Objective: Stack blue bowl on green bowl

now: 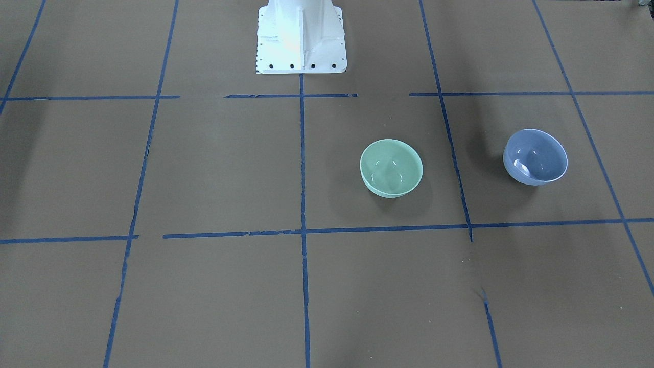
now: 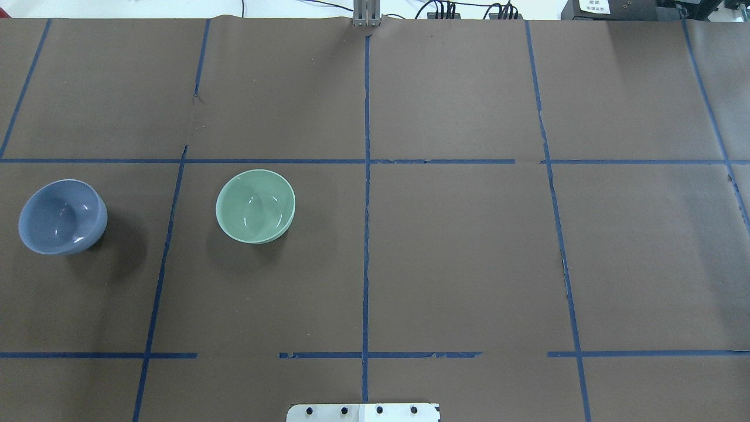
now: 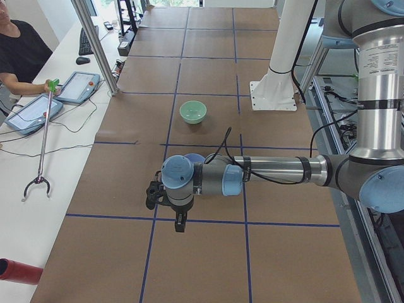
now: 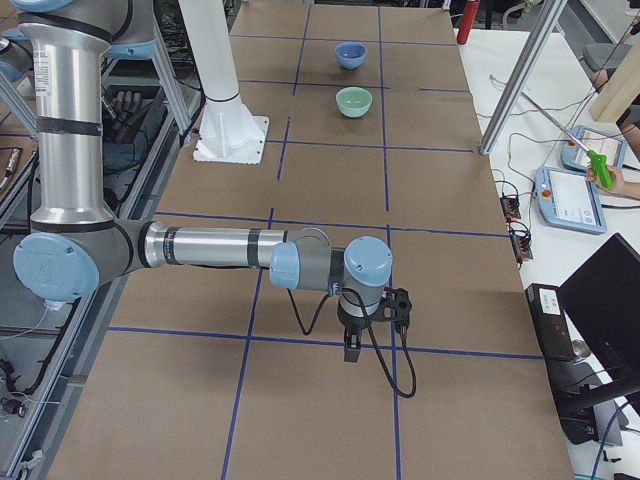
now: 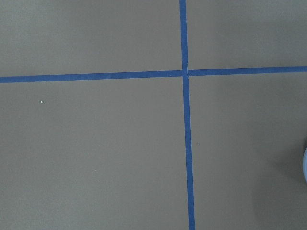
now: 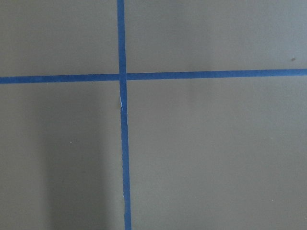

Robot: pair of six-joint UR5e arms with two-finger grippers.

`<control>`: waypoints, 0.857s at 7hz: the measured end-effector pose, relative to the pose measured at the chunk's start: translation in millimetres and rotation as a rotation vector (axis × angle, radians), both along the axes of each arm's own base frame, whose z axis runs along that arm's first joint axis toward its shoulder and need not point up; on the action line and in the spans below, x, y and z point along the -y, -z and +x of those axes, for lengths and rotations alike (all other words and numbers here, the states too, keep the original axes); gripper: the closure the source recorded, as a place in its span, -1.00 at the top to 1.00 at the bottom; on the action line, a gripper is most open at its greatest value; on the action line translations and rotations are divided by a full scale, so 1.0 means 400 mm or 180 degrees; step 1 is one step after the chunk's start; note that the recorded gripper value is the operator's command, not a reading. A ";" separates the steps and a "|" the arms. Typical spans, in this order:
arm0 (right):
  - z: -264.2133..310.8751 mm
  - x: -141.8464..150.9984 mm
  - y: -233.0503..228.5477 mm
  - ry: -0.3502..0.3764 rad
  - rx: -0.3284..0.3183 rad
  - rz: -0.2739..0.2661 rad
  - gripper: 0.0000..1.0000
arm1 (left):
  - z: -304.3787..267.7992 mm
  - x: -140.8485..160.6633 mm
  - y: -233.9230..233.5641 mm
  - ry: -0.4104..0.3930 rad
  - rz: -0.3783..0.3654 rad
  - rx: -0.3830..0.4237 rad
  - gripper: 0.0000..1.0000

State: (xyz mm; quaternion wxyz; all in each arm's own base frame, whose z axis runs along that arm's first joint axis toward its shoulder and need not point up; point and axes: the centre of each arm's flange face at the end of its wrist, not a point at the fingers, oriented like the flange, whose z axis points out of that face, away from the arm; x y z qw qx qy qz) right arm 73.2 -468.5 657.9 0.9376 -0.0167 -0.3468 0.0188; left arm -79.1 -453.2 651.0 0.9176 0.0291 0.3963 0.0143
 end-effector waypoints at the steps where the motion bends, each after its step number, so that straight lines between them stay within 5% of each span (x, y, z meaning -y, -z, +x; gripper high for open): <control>1: 0.000 0.000 0.000 -0.0001 0.0000 0.0000 1.00 | 0.000 0.006 0.008 -0.0001 0.0021 0.0001 1.00; 6: -0.001 0.000 0.000 0.0003 0.0000 0.0000 1.00 | 0.018 0.083 0.164 0.0029 0.0386 -0.0019 1.00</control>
